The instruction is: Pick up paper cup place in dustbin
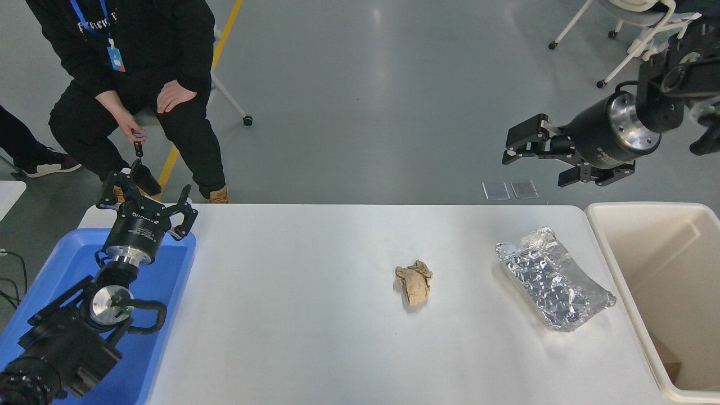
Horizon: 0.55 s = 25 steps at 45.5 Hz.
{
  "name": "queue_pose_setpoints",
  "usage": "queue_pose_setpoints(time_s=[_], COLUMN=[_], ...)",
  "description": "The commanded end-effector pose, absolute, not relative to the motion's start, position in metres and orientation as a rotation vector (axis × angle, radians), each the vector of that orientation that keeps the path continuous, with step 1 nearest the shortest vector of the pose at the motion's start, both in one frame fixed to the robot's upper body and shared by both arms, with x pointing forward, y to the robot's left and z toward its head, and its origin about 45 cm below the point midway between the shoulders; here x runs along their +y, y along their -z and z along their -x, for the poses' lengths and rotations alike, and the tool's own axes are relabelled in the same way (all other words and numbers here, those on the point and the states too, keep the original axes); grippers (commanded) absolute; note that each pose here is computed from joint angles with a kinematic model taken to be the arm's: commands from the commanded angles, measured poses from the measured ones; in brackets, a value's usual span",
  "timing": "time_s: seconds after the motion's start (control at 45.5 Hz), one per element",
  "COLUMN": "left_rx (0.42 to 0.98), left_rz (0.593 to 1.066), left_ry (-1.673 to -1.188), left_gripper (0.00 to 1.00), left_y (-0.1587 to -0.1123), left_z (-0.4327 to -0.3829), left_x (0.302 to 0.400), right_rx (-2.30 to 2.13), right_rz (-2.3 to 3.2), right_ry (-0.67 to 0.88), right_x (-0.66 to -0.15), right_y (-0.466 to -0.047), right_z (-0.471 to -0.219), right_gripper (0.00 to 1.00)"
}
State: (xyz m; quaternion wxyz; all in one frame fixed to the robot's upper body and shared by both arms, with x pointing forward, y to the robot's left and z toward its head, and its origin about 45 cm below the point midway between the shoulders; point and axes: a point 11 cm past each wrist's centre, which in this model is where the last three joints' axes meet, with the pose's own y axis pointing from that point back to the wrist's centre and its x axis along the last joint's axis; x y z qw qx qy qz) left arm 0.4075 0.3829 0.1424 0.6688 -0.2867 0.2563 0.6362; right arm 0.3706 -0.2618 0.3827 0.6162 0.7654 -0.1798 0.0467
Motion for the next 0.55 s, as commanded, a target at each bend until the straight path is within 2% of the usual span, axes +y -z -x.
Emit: queue_pose_setpoints(time_s=[0.0, 0.527], left_rx=[0.578, 0.578], left_rz=[0.646, 0.646], left_ry=[-1.435, -1.435], left_gripper=[0.99, 0.99], left_y=[-0.1424, -0.1424], left_z=[-0.4075, -0.4075], left_x=[0.3829, 0.3829], right_rx=[-0.284, -0.276], right_rz=[-1.736, -1.741], right_ry=[-0.077, -0.066], right_x=[-0.2455, -0.2458], right_y=[-0.4092, -0.4127], right_z=[-0.3415, -0.3394], right_gripper=[1.00, 1.00])
